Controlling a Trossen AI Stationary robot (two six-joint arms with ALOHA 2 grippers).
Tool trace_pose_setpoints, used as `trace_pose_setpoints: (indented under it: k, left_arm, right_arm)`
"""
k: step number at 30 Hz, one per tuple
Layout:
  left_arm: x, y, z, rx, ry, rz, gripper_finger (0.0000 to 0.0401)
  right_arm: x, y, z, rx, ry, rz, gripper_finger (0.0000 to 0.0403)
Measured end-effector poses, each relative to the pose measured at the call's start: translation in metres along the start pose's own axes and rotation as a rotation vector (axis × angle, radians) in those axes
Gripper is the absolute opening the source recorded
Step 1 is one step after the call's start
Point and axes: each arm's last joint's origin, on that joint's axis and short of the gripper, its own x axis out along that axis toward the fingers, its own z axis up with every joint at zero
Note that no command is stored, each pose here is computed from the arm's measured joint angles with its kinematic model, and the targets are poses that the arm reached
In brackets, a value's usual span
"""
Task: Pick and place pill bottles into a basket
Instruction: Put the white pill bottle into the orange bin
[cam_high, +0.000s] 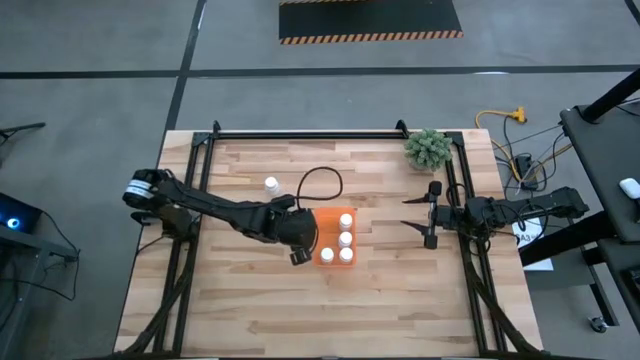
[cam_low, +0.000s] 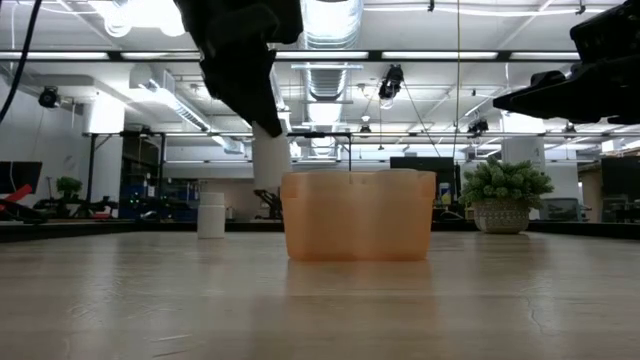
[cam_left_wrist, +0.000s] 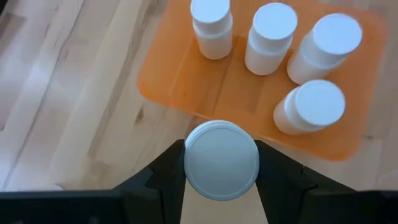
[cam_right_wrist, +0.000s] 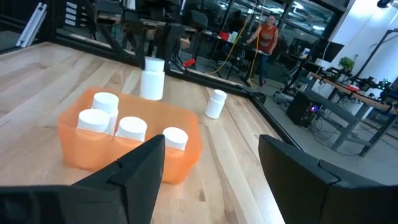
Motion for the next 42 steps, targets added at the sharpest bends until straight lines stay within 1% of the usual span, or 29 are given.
trace_pose_setpoints:
  k: [6, 10, 14, 19, 24, 26, 30, 36, 42]
  left_arm:
    - [-0.002, -0.004, -0.002, 0.022, 0.001, -0.002, 0.0143]
    - [-0.005, -0.005, -0.005, 0.032, 0.01, 0.031, 0.0143]
    - [-0.01, -0.007, 0.0, 0.026, -0.014, 0.03, 0.0143]
    - [-0.018, -0.013, 0.008, 0.069, -0.074, 0.014, 0.0143]
    - [-0.02, -0.017, 0.014, 0.133, -0.14, 0.001, 0.0143]
    - [-0.017, -0.02, 0.016, 0.148, -0.163, -0.006, 0.0143]
    - [-0.008, -0.025, 0.018, 0.181, -0.161, -0.004, 0.0143]
    - [0.013, -0.032, 0.019, 0.238, -0.132, 0.012, 0.0143]
    - [0.019, -0.029, 0.025, 0.213, -0.132, 0.022, 0.0143]
  right_arm:
    - [0.0, 0.0, 0.0, -0.002, 0.0, -0.001, 0.0254]
    - [0.0, 0.0, 0.0, -0.002, 0.001, 0.0, 0.0255]
    - [0.0, 0.0, 0.0, -0.002, 0.001, -0.001, 0.0251]
    - [0.0, 0.0, 0.0, -0.002, 0.001, 0.0, 0.025]
    - [0.0, 0.0, 0.0, -0.001, 0.0, -0.001, 0.0255]
    - [0.0, 0.0, 0.0, 0.0, 0.0, -0.001, 0.0256]
    - [0.0, 0.0, 0.0, 0.0, 0.0, 0.0, 0.0252]
    - [0.0, 0.0, 0.0, -0.002, 0.0, -0.001, 0.0249]
    - [0.0, 0.0, 0.0, 0.0, 0.001, -0.001, 0.0256]
